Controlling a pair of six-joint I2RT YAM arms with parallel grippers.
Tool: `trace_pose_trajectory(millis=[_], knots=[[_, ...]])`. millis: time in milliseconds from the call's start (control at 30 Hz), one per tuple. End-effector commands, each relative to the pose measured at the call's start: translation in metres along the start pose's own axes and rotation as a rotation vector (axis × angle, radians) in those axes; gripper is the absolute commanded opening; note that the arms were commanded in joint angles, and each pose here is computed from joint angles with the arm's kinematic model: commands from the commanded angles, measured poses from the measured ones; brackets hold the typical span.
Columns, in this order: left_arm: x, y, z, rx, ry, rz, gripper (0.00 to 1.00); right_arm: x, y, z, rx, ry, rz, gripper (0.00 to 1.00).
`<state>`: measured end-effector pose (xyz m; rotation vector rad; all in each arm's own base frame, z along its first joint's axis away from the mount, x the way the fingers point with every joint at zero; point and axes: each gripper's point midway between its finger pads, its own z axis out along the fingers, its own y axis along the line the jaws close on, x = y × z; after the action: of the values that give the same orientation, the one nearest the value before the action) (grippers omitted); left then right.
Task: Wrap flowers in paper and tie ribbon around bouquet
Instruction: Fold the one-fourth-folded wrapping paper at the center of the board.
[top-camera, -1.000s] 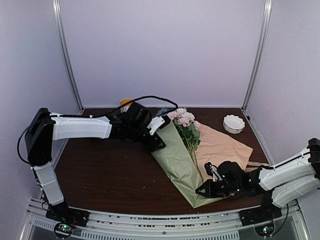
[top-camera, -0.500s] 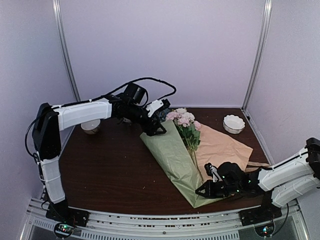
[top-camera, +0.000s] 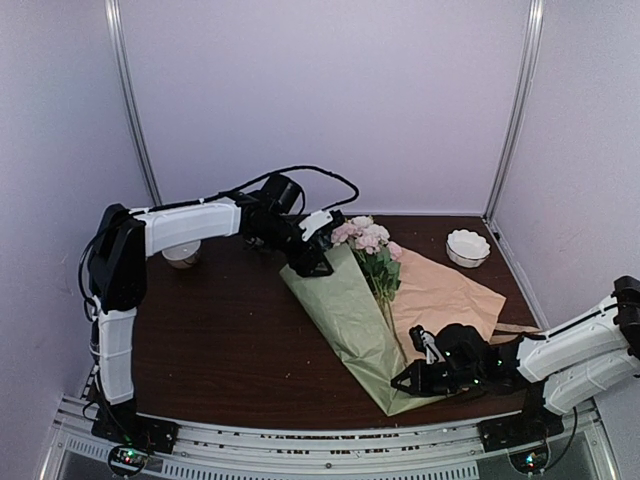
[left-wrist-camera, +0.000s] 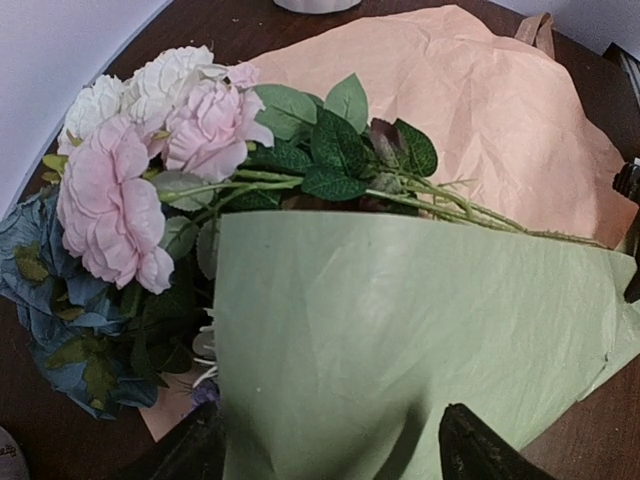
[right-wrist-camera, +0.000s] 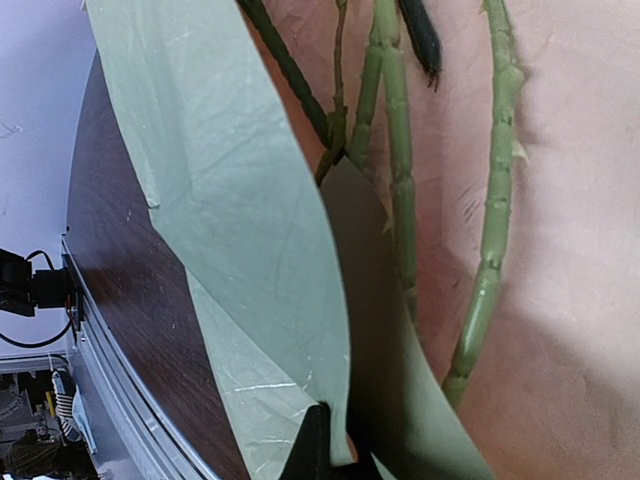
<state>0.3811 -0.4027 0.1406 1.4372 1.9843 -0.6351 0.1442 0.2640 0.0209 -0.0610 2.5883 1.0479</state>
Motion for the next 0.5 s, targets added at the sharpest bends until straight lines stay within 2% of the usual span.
trace_pose_trajectory(millis=[0,167,267,333,367,467], knots=[[0.0,0.016,0.001,-0.046,0.007,0.033,0.78,0.0,-0.007,-0.002,0.032,-0.011,-0.001,0.0],[0.008,0.022,0.005,-0.007,0.031,0.0,0.78,0.0,-0.009,-0.002,0.041,-0.009,-0.002,0.0],[0.0,-0.011,0.001,0.172,-0.028,0.025,0.72,0.001,-0.01,-0.002,0.044,-0.005,0.0,0.0],[-0.001,-0.021,-0.002,0.223,-0.05,0.048,0.56,0.002,-0.012,-0.002,0.05,-0.006,0.001,0.0],[-0.001,-0.021,-0.002,0.222,-0.051,0.056,0.42,0.001,-0.013,-0.003,0.054,-0.007,0.002,0.0],[-0.005,-0.018,-0.003,0.208,-0.058,0.061,0.11,0.0,-0.014,-0.005,0.068,-0.013,-0.003,0.0]])
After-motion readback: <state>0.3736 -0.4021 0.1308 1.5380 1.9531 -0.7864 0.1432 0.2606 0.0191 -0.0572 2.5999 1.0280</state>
